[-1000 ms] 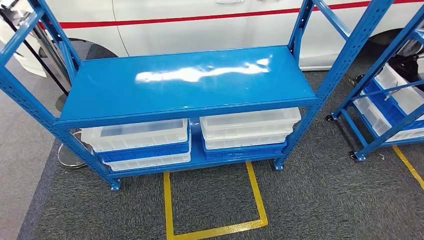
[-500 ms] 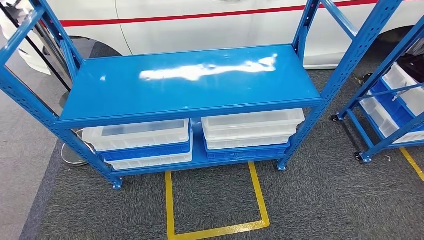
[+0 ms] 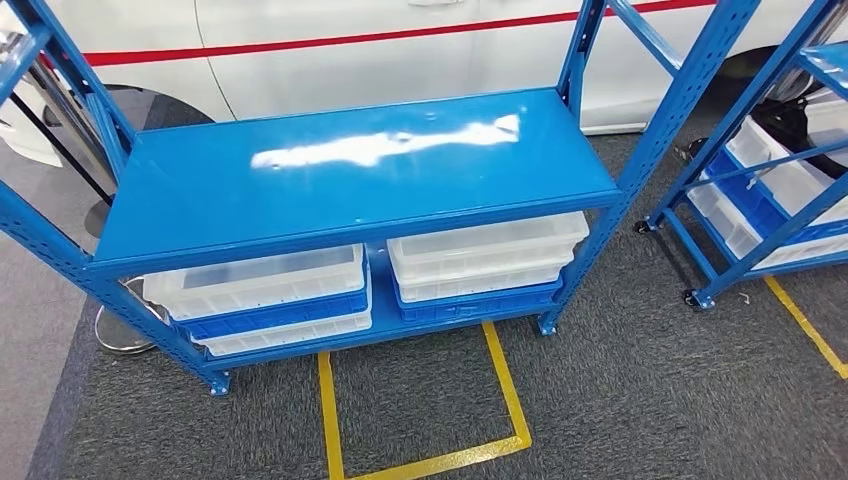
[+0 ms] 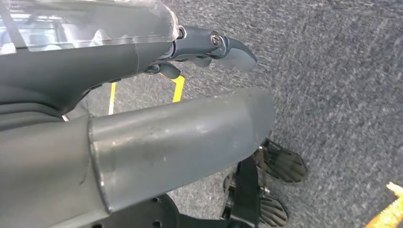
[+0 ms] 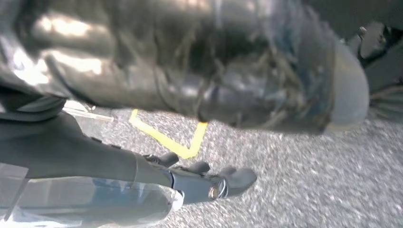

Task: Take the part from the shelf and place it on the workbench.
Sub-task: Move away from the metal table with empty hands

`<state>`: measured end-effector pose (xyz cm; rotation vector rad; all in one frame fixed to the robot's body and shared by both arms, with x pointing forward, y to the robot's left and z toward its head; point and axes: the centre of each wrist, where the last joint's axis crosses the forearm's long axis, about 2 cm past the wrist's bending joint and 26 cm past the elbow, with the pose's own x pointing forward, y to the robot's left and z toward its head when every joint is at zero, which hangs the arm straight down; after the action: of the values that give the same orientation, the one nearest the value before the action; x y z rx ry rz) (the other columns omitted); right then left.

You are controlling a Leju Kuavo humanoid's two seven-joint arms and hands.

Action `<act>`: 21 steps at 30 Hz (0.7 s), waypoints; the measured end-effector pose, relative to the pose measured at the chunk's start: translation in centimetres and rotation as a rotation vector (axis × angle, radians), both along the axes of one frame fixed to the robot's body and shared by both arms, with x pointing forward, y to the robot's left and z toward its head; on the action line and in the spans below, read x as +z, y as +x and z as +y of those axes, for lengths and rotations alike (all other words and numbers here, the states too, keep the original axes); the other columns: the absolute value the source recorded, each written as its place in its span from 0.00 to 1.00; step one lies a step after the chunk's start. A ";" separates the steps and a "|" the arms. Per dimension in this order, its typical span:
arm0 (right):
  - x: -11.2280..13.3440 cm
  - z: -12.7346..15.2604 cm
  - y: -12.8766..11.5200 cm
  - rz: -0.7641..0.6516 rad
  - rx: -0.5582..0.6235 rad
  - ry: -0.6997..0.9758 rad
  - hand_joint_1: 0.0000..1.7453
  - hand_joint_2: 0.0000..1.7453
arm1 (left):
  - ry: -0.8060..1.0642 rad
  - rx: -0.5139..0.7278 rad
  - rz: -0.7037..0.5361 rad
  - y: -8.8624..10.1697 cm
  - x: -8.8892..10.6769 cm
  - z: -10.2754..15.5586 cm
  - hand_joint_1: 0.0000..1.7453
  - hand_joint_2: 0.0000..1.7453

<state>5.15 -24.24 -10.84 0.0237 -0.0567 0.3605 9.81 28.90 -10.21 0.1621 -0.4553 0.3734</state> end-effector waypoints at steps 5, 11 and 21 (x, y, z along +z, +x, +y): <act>0.0 0.0 0.1 0.005 0.006 -0.001 0.00 1.00 | -0.002 -0.002 0.010 -0.2 -0.1 0.0 0.00 0.00; 0.0 0.0 0.0 0.012 0.019 -0.003 0.00 1.00 | -0.005 -0.003 0.013 0.0 0.0 0.0 0.00 0.00; 0.0 0.0 0.0 0.011 0.025 -0.003 0.00 1.00 | -0.004 -0.002 0.000 0.9 0.2 0.0 0.00 0.00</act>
<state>5.12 -24.24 -10.84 0.0232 -0.0450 0.3856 10.68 28.92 -10.01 0.1580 -0.4543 0.3728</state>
